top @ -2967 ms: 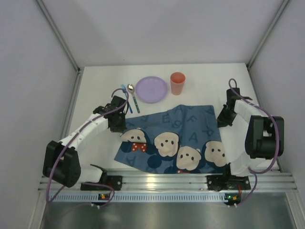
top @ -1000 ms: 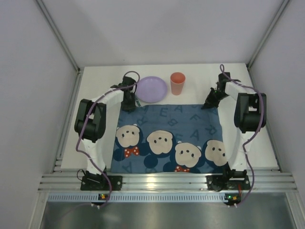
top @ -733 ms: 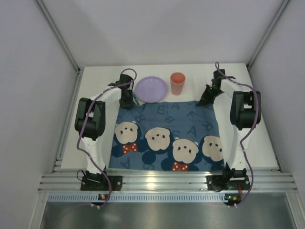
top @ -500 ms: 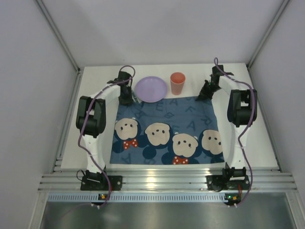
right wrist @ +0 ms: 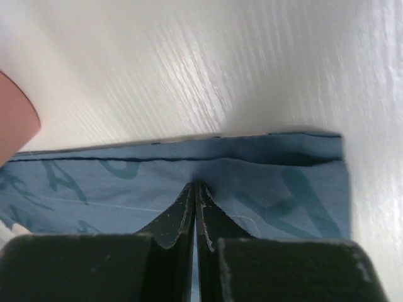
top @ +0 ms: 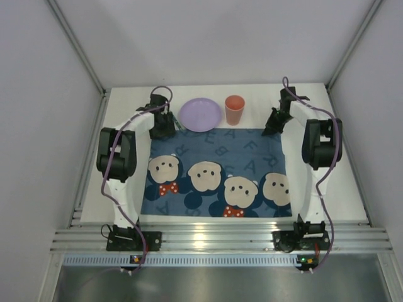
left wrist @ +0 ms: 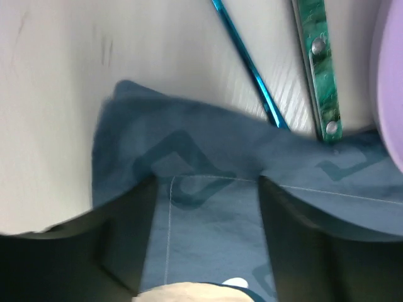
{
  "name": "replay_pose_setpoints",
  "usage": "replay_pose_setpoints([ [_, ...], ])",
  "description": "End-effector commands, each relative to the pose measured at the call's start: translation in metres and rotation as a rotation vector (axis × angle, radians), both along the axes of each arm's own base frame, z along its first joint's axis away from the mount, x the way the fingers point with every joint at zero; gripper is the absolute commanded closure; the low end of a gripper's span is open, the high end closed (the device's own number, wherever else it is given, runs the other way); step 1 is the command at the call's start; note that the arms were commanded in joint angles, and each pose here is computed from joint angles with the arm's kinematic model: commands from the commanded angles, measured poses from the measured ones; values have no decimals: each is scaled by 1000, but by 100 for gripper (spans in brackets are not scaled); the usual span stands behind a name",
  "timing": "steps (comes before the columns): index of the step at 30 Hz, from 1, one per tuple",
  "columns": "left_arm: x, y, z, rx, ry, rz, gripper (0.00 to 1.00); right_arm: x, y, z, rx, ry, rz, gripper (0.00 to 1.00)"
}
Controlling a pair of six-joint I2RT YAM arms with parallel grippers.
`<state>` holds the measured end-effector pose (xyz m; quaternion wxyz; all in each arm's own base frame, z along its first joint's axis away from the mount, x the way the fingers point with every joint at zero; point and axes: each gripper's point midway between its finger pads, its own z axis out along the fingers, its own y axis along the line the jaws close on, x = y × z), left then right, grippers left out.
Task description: Set the dinner table for one person
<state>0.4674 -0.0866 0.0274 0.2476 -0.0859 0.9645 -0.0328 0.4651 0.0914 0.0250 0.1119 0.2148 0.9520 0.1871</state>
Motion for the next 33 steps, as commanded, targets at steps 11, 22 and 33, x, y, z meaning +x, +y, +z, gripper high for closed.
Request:
replay_pose_setpoints([
  [11, -56, 19, 92, -23, -27, 185, 4, -49, 25, 183, 56, -370, 69, 25],
  [22, 8, 15, 124, -44, -173, 241, 7, -172, 33, 126, 63, -267, 154, 24],
  [33, 98, 15, 55, 12, -135, 363, 35, -171, 21, 118, -11, -225, 128, 26],
])
